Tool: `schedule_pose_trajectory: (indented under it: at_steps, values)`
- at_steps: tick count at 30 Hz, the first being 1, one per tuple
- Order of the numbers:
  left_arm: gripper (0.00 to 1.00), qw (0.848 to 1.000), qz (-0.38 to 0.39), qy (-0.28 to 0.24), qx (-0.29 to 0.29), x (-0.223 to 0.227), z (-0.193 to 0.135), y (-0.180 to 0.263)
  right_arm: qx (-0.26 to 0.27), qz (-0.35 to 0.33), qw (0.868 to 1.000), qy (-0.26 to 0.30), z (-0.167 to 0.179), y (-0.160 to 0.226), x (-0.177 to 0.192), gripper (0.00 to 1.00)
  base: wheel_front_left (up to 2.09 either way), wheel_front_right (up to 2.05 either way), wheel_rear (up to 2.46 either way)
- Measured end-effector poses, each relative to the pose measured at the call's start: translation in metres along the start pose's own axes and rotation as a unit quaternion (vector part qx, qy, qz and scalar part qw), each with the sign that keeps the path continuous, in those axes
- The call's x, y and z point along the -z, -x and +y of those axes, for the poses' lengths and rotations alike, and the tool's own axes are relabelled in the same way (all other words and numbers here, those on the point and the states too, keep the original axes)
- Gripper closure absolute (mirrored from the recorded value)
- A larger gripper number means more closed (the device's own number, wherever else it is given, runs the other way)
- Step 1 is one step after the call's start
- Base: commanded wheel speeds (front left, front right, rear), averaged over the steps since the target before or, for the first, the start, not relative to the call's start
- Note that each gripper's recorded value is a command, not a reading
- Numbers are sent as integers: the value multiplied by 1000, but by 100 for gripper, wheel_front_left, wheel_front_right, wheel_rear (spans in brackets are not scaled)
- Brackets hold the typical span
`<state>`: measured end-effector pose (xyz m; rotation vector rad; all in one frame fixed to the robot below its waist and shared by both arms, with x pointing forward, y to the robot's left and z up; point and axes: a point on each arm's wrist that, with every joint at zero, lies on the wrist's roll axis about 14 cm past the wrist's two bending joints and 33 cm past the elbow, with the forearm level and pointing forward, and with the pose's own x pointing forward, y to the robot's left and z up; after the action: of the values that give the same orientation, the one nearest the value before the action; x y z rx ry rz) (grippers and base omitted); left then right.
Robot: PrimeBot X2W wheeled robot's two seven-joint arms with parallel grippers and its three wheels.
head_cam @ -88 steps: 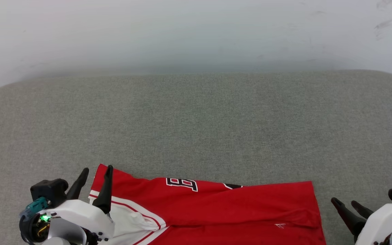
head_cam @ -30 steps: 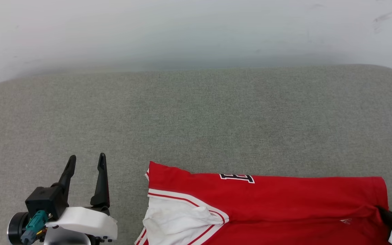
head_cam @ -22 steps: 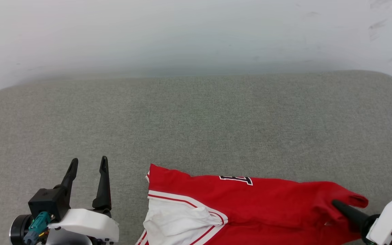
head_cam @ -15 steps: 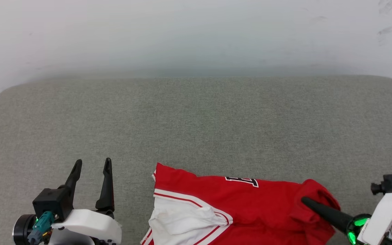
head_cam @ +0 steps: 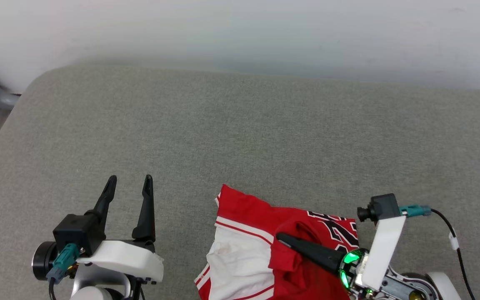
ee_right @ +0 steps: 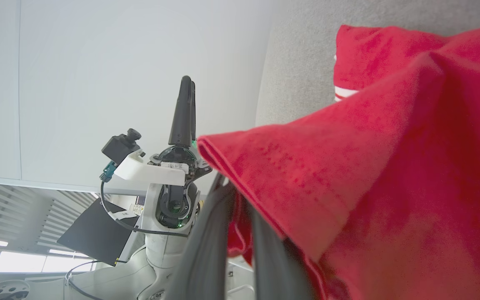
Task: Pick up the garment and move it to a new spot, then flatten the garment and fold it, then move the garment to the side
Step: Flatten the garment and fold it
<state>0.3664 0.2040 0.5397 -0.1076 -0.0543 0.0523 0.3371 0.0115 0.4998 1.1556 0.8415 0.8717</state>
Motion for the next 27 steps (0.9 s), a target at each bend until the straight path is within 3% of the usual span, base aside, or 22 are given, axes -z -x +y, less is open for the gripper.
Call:
schedule_pose_trajectory:
  at_steps: [4, 14, 15, 16, 17, 23, 27]
  values:
    - [0, 1000, -3, 5, -8, 2, 3, -5, -8, 39, 999, -6, -1, -27, 13, 100, 0, 0, 0]
    - [0, 1000, 4, 6, -30, 17, 14, -18, 30, 75, 997, -21, -35, -61, 31, 100, 0, 0, 0]
    - [0, 1000, 5, 7, -30, 19, 14, -19, 32, 75, 996, -24, -37, -61, 32, 92, 0, 0, 0]
    - [0, 999, 6, 8, -30, 20, 14, -19, 35, 72, 996, -25, -39, -62, 32, 61, 0, 0, 0]
    - [0, 999, 7, 10, -30, 22, 13, -20, 37, 72, 996, -26, -41, -62, 33, 0, 0, 0, 0]
    - [0, 1000, 5, 10, -22, 23, 10, -22, 35, 57, 998, -7, -35, -65, 28, 0, 0, 0, 0]
    - [0, 1000, -2, 9, -19, 19, 9, -22, 17, 44, 998, 48, -13, -65, 20, 0, 0, 0, 0]
